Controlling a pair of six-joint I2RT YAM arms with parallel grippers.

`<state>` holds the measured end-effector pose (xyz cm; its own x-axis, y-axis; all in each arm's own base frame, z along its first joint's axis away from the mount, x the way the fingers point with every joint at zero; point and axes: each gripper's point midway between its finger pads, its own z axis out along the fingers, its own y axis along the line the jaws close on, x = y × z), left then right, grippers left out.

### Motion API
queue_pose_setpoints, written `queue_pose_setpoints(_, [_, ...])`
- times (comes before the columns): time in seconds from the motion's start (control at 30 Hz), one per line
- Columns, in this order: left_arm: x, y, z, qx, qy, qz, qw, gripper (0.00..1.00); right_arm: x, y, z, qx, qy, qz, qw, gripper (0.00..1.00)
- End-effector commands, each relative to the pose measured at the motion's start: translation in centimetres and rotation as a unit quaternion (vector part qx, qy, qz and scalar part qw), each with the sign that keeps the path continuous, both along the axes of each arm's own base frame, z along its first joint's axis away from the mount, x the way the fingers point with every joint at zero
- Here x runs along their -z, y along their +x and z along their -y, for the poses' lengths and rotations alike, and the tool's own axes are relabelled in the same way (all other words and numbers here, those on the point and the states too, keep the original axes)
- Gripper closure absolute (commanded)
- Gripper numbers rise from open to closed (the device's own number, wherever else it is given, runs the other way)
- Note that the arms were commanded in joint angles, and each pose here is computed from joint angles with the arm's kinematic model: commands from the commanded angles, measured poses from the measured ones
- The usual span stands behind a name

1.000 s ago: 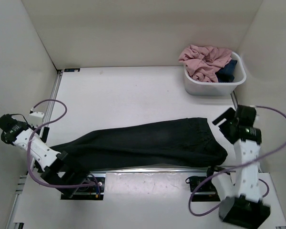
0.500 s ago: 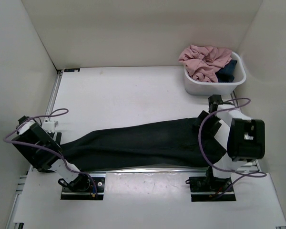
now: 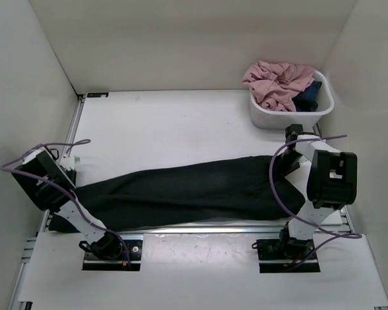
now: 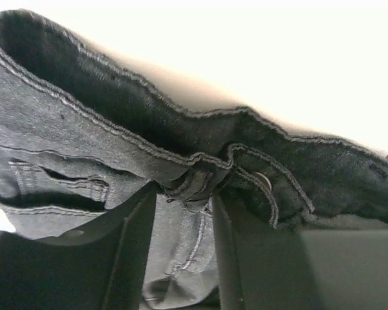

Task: Fold and stack the trousers
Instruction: Flatten the trousers out

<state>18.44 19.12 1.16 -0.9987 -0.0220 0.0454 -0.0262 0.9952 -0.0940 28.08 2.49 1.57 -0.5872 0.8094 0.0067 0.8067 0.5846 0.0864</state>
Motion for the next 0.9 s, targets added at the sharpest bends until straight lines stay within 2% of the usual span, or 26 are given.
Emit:
queue_pose_setpoints(0.0, [-2.4,11.0,-3.5,0.005,0.074,0.155,0.985,0.86,0.3,10.6,2.0,0.099,-0.026,0.158,0.982,0.59])
queue_pose_setpoints(0.03, [-3.7,13.7,-4.2,0.018,0.084,0.182,0.98,0.86,0.1,11.5,2.3,0.105,-0.03,0.167,0.98,0.59])
queue_pose_setpoints(0.17, [-5.5,20.0,-2.4,0.057,0.094,0.222,0.969,0.86,-1.3,15.0,2.8,0.108,-0.036,0.194,0.974,0.6])
queue_pose_setpoints(0.23, [-5.7,20.8,-1.5,0.058,0.091,0.216,0.97,0.73,-1.1,15.5,3.0,0.097,-0.044,0.179,0.978,0.6])
queue_pose_setpoints(0.3, [-6.0,21.5,-1.5,0.056,0.097,0.218,0.969,0.51,-1.9,16.4,2.4,0.072,-0.028,0.181,0.98,0.57])
queue_pose_setpoints(0.37, [-6.0,21.3,-1.8,0.05,0.107,0.212,0.97,0.33,-2.0,16.2,1.8,0.036,-0.016,0.183,0.982,0.54])
queue_pose_setpoints(0.47, [-6.6,21.7,-2.2,0.043,0.114,0.219,0.968,0.23,-2.5,16.0,1.4,-0.005,-0.01,0.194,0.981,0.53])
queue_pose_setpoints(0.6, [-8.3,23.7,-2.2,0.036,0.106,0.254,0.961,0.2,-3.1,14.9,0.9,-0.032,-0.001,0.202,0.979,0.5])
queue_pose_setpoints(0.7, [-7.6,25.2,-0.7,0.05,0.094,0.256,0.961,0.2,-3.2,13.9,0.7,-0.043,0.002,0.197,0.98,0.5])
queue_pose_setpoints(0.77, [-6.5,25.5,-0.4,0.059,0.111,0.236,0.964,0.2,-3.9,13.3,0.7,-0.054,-0.001,0.199,0.979,0.5])
queue_pose_setpoints(0.87, [-3.6,23.9,-0.3,0.062,0.115,0.172,0.976,0.24,-4.8,12.7,1.1,-0.055,-0.014,0.201,0.978,0.5])
